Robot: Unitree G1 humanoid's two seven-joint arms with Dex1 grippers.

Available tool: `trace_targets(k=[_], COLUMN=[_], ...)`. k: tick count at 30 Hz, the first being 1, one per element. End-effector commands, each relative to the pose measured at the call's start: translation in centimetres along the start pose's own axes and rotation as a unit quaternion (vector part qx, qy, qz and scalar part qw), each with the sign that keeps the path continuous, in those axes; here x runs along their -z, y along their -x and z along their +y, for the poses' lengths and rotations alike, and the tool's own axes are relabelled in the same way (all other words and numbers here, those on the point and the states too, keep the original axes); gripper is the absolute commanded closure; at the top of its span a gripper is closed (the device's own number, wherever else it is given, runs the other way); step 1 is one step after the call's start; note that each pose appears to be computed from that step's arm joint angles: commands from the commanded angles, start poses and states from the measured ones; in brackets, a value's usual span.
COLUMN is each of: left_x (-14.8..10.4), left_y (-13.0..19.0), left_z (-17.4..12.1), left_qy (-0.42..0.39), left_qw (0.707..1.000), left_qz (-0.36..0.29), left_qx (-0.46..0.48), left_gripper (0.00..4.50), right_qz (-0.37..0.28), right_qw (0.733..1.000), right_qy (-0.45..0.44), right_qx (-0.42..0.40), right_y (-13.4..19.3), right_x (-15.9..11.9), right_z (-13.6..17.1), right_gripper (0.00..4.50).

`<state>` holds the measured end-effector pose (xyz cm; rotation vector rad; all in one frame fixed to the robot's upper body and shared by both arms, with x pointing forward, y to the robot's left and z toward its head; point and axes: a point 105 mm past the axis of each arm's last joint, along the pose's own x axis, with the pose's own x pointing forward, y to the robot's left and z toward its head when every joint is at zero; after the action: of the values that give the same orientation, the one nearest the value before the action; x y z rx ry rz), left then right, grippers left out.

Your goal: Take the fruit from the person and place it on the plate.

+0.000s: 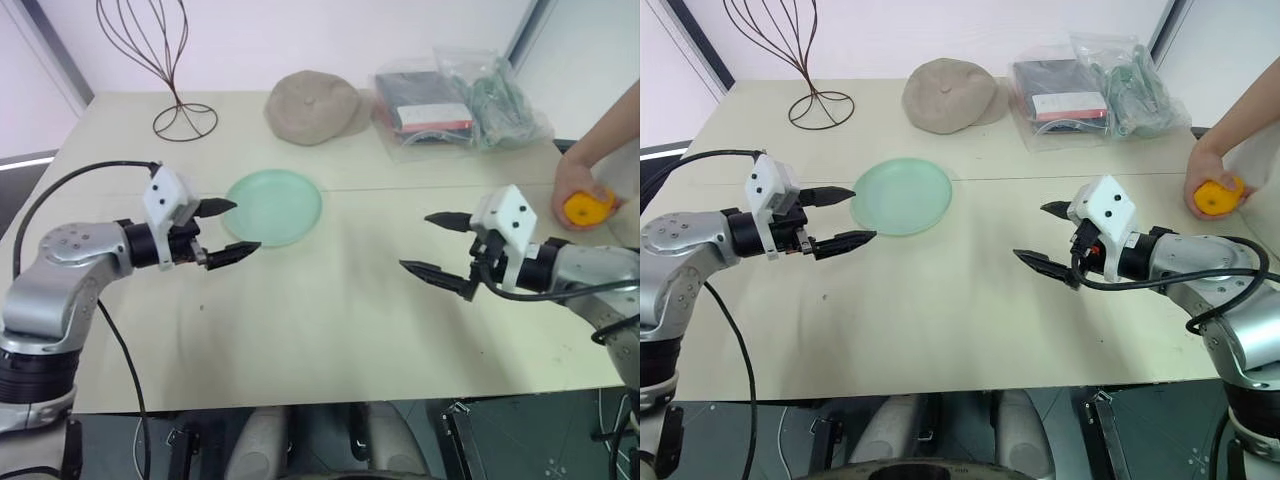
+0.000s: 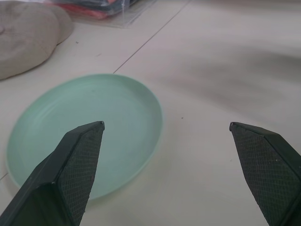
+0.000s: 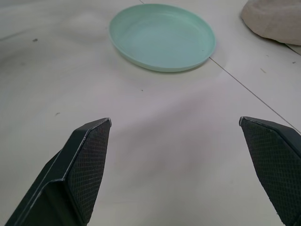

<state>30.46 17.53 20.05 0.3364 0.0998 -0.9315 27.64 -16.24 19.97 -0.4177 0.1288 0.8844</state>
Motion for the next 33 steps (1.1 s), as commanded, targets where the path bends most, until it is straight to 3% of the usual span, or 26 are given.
trace_targets(k=[1, 25, 33], left_x=[-1.3, -1.5, -1.2], left_y=[0.7, 0.0, -0.1], left_z=[0.2, 0.4, 0.5], left_qy=[-0.021, -0.025, -0.022], left_qw=[1.0, 0.999, 0.999], left_qz=[-0.012, -0.018, -0.019], left_qx=[-0.01, -0.006, -0.017], left_gripper=[0.03, 0.03, 0.03], right_qz=[-0.014, -0.015, -0.063], right_qw=[1.0, 1.0, 0.997], right_qy=[0.021, 0.024, 0.001], right_qx=[0.006, 0.012, 0.045], right_y=[0.2, 0.4, -0.4], right_x=[-1.0, -1.0, -3.2], right_z=[-0.4, -0.6, -1.4], right_gripper=[0.0, 0.0, 0.0])
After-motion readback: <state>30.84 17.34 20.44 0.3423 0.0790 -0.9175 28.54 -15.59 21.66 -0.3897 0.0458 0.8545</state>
